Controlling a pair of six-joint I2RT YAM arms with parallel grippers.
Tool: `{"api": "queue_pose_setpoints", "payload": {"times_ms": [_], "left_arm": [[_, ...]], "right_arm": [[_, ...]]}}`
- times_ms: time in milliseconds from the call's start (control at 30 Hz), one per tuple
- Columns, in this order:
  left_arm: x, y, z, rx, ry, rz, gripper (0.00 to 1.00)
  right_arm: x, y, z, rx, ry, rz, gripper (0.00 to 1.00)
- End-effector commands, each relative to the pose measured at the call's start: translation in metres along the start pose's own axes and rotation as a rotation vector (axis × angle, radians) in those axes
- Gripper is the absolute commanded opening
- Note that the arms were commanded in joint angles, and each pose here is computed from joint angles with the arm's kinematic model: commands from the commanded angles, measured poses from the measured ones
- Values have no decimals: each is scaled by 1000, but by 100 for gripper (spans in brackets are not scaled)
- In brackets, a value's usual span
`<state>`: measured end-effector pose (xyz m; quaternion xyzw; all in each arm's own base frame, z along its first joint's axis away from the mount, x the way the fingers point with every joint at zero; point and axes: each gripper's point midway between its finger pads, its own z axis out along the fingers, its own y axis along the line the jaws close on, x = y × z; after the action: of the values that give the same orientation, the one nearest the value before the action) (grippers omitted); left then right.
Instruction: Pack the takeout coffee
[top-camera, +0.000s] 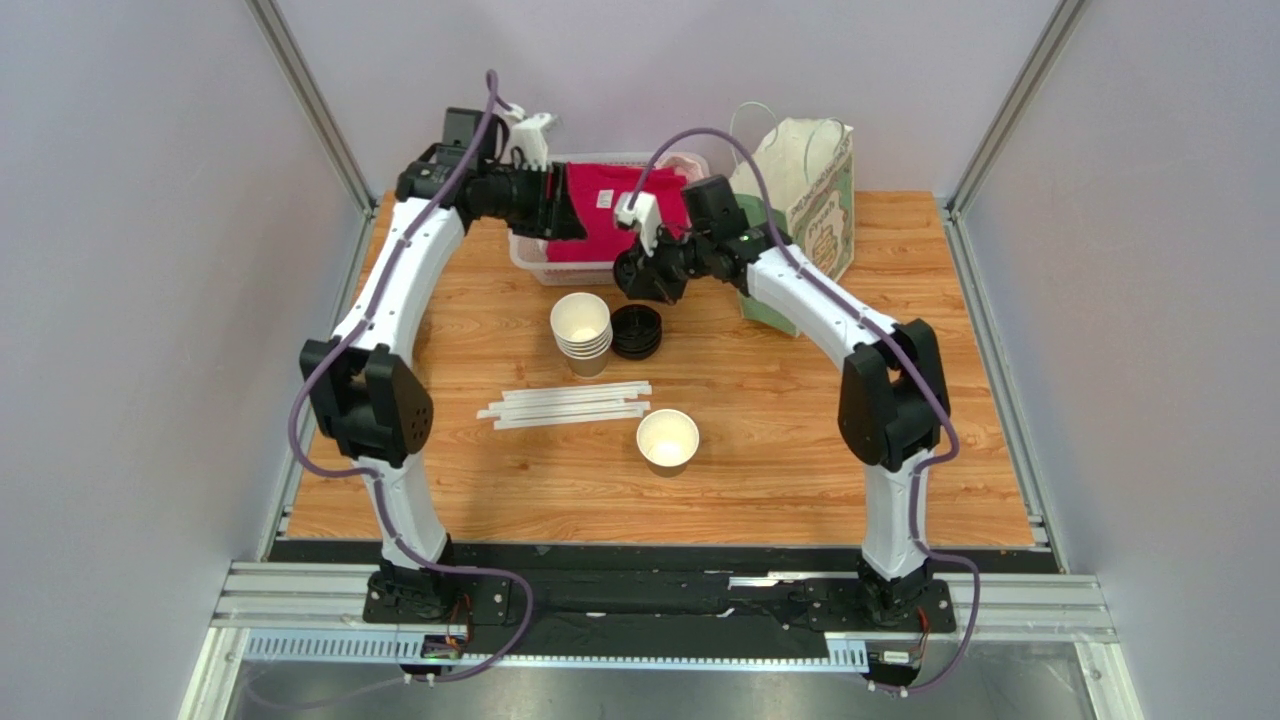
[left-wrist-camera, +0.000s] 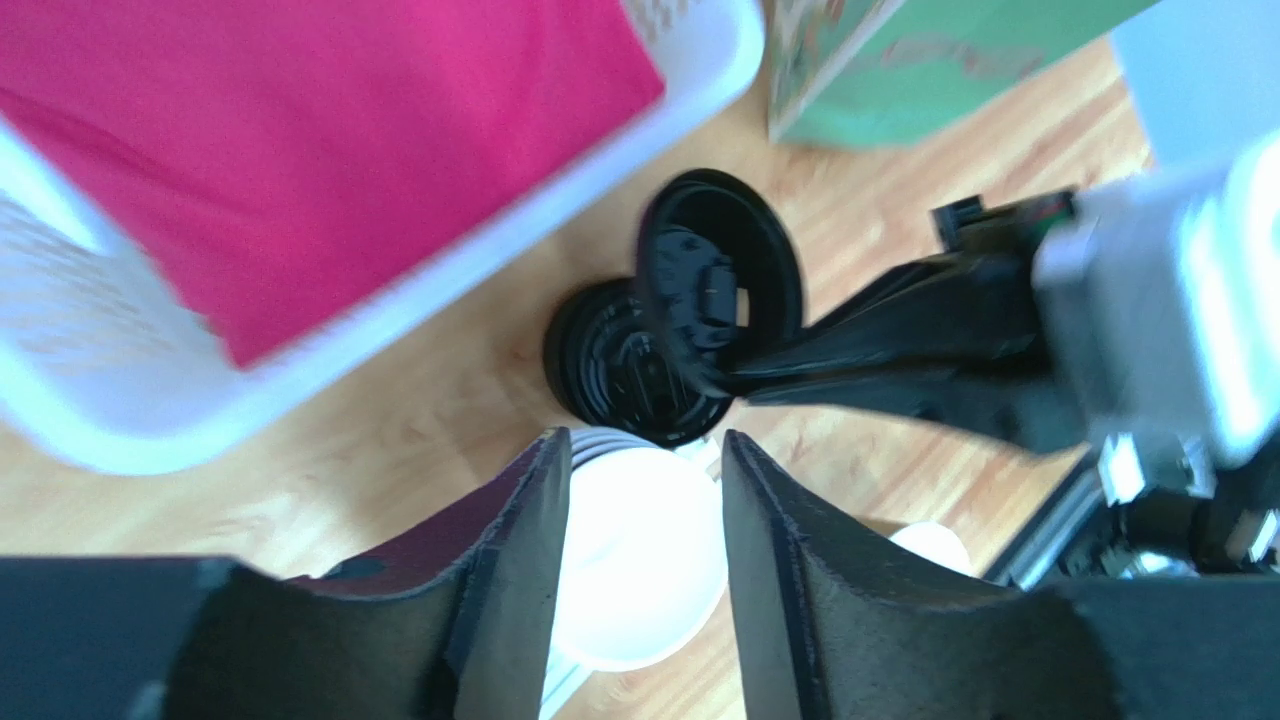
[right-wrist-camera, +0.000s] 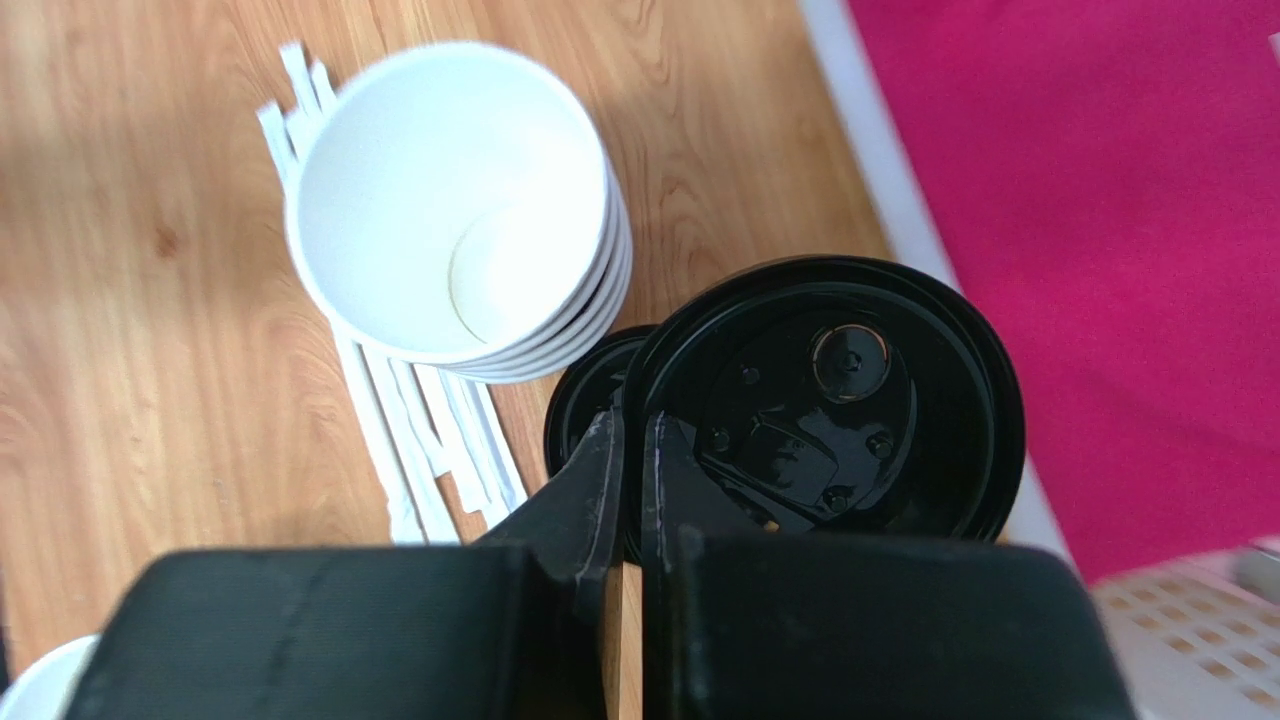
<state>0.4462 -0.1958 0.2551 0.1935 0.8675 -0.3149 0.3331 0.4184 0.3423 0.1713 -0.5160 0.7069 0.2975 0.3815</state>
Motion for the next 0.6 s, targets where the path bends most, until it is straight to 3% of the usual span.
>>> {"api": "queue_pose_setpoints", "payload": {"times_ms": [0,200,233,300,367,467,567], "left_arm": [[-70,-53,-90,36,-295,215,52],[-62,-107,-152,97,-414,552,64],[-56,-127,-176,108,-462,619,71],[-35,-136,-184,125,-469,728,77],[-16,-161,-211,144,-516,850,93],[12,-183,-222,143,-532,1016,93],[44,-189,-217,111,-440,1187,91]], "right_arm": [[-84,10,-70,16,-179,-19,0],[-112,51,-124,-92,-265,102,0],[-116,61,-137,-106,-279,113,0],[-119,85,-148,-185,-289,174,0],[-121,108,-163,-232,-308,208,0],[-123,142,-185,-324,-330,281,0],[-117,172,-200,-416,-343,343,0]]}}
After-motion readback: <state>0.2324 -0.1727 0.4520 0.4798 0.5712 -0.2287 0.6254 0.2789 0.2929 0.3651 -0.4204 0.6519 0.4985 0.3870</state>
